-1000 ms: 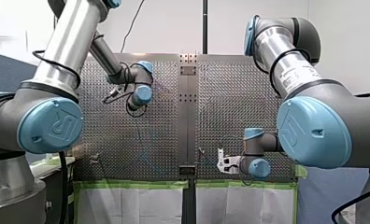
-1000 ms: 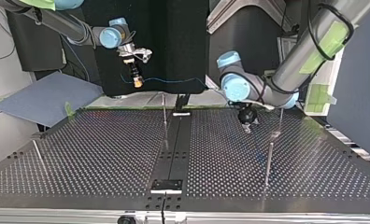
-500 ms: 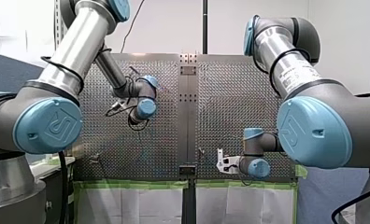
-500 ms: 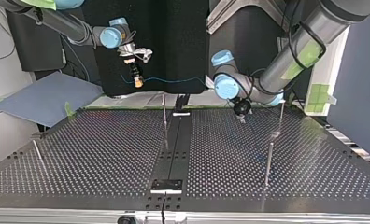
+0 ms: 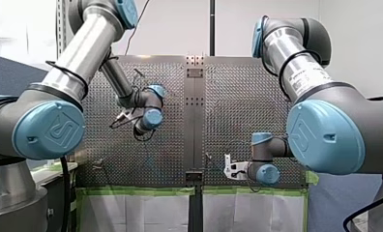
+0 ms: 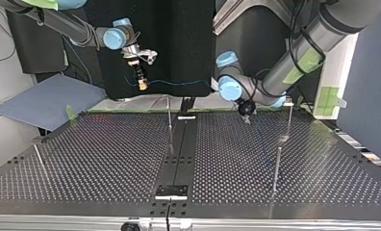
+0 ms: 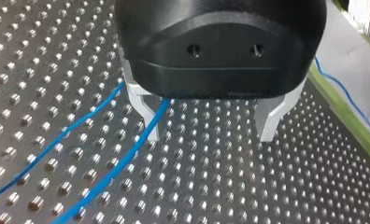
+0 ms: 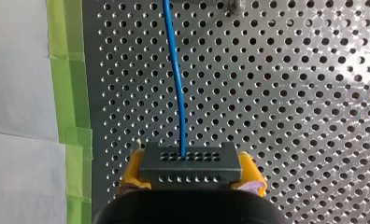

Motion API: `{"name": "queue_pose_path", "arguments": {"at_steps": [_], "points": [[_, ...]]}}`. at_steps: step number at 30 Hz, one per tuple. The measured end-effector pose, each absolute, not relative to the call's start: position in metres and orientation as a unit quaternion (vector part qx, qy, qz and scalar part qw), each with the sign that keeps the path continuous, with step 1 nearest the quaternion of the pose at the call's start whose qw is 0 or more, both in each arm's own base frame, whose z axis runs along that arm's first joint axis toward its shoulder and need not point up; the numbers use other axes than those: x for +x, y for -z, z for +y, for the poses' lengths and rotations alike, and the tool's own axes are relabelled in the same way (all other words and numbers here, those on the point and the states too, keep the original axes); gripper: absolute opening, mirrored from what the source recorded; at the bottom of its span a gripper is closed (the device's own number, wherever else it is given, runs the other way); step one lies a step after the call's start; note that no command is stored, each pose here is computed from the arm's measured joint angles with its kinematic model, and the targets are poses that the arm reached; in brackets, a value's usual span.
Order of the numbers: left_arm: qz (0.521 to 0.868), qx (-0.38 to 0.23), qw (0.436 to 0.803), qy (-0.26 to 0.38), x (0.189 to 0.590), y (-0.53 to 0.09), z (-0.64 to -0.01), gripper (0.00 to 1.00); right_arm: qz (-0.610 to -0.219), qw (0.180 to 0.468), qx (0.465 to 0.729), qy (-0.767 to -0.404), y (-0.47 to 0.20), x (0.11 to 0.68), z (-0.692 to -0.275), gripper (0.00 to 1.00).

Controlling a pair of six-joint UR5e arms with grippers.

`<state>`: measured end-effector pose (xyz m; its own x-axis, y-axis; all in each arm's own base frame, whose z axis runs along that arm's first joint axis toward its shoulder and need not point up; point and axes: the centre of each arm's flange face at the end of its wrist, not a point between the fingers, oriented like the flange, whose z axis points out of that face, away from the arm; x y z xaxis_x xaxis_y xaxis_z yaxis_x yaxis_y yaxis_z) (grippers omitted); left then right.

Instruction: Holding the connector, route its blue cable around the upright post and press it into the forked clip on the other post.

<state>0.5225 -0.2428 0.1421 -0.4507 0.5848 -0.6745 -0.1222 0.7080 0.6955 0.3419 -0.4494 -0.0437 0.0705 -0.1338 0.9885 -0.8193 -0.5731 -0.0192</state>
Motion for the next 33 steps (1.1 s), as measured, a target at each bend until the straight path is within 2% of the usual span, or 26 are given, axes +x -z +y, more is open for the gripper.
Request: {"name": "queue_pose_path", "arguments": {"at_steps": [20, 33], "points": [[0.798, 0.159, 0.484, -0.322, 0.531, -0.070, -0.275, 1.00, -0.353, 0.293, 0.670, -0.583, 0.044, 0.345, -0.448, 0.00], [0.817, 0.165, 0.441, -0.332, 0.533, -0.008, -0.263, 1.00, -0.352, 0.293, 0.671, -0.583, 0.044, 0.346, -0.446, 0.00]]}}
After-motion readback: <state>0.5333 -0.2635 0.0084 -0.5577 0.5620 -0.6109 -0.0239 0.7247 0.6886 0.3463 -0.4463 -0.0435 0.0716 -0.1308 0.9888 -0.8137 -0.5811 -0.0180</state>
